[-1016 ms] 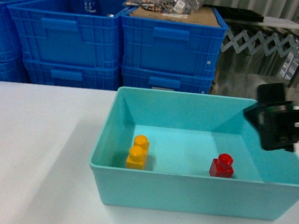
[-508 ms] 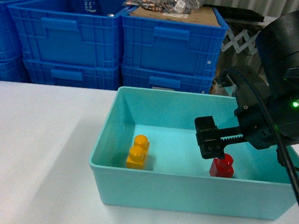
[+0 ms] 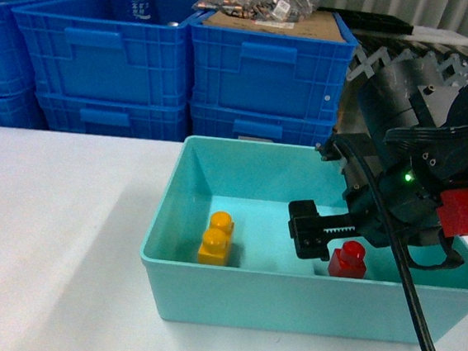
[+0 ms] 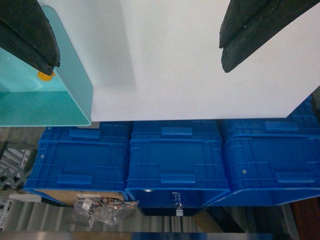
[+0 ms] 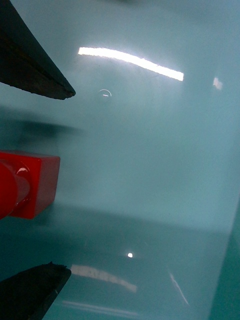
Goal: Pick red block from blue box to shelf
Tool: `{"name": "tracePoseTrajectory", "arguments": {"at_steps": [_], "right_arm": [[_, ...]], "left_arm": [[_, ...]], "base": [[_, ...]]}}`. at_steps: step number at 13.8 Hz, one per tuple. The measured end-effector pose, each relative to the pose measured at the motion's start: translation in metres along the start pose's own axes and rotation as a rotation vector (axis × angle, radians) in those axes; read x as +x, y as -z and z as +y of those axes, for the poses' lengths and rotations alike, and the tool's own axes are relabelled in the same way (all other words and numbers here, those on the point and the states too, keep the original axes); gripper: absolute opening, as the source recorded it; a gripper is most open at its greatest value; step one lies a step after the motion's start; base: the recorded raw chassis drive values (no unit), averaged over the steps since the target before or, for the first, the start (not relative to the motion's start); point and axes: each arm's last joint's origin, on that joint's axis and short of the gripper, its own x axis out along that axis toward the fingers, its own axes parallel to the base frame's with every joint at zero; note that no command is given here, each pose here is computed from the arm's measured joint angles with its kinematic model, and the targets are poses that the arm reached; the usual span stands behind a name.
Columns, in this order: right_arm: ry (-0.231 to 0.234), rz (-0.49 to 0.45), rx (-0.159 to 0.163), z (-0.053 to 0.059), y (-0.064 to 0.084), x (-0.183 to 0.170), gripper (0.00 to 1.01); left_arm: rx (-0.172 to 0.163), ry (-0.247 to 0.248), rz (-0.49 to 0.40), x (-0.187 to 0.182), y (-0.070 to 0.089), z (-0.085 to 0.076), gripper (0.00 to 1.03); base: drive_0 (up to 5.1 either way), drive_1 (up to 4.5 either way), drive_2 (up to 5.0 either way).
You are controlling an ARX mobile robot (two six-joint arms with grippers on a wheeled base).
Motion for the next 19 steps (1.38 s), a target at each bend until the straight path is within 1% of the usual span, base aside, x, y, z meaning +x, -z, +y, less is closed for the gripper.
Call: {"name": "tracePoseTrajectory", "arguments": {"at_steps": [1,2,3,5,6,7,8,9,10,11,12,13,14,15,16,17,18,19], "right_arm": [[0.007,0.016,0.003,0.001,0.002,0.006,0.98],[0.013,0.044,0.004,0.003,0.006,0.012,0.90],[0.015,0.073,0.008,0.003,0.009,0.016,0.79],[0.021,0.090,0.018,0.003,0.008,0.022,0.57],[0.033,0.082,0.020,0.003,0.008,0.022,0.47],[0.030,0.052,0.029,0.003,0.005,0.020,0.37],[0.026,0.006,0.038,0.002,0.002,0.013,0.31],[0.017,-0.049,0.046,0.001,-0.001,-0.002,0.30],[-0.008,-0.123,0.062,-0.003,-0.006,-0.024,0.30],[-0.007,-0.224,0.074,-0.008,-0.011,-0.048,0.30],[-0.033,-0.340,0.102,-0.019,-0.013,-0.081,0.30],[-0.016,-0.496,0.115,-0.030,-0.010,-0.118,0.30],[-0.029,-0.635,0.137,-0.044,0.005,-0.159,0.30],[-0.002,-0.753,0.139,-0.054,0.027,-0.190,0.30],[0.067,-0.863,0.136,-0.061,0.058,-0.217,0.30],[0.126,-0.955,0.129,-0.061,0.096,-0.233,0.30],[0.122,-0.979,0.113,-0.057,0.128,-0.236,0.30],[0.137,-0.972,0.118,-0.056,0.145,-0.236,0.30]], "left_arm": [[0.000,0.000,0.000,0.000,0.000,0.000,0.98],[0.000,0.000,0.000,0.000,0.000,0.000,0.98],[0.000,0.000,0.000,0.000,0.000,0.000,0.98],[0.000,0.000,0.000,0.000,0.000,0.000,0.98],[0.000,0.000,0.000,0.000,0.000,0.000,0.98],[0.000,0.000,0.000,0.000,0.000,0.000,0.98],[0.000,0.000,0.000,0.000,0.000,0.000,0.98],[0.000,0.000,0.000,0.000,0.000,0.000,0.98],[0.000,0.000,0.000,0.000,0.000,0.000,0.98],[0.000,0.000,0.000,0.000,0.000,0.000,0.98],[0.000,0.000,0.000,0.000,0.000,0.000,0.98],[0.000,0.000,0.000,0.000,0.000,0.000,0.98],[0.000,0.000,0.000,0.000,0.000,0.000,0.98],[0.000,0.000,0.000,0.000,0.000,0.000,0.98],[0.000,0.000,0.000,0.000,0.000,0.000,0.98],[0.000,0.000,0.000,0.000,0.000,0.000,0.98],[0.000,0.000,0.000,0.000,0.000,0.000,0.98],[0.000,0.000,0.000,0.000,0.000,0.000,0.98]], "base": [[0.0,0.00,0.0],[0.0,0.00,0.0],[0.0,0.00,0.0],[0.0,0.00,0.0],[0.0,0.00,0.0],[0.0,0.00,0.0],[0.0,0.00,0.0],[0.0,0.00,0.0],[0.0,0.00,0.0],[0.0,0.00,0.0],[0.0,0.00,0.0],[0.0,0.00,0.0],[0.0,0.00,0.0],[0.0,0.00,0.0],[0.0,0.00,0.0],[0.0,0.00,0.0],[0.0,0.00,0.0],[0.0,0.00,0.0]]}}
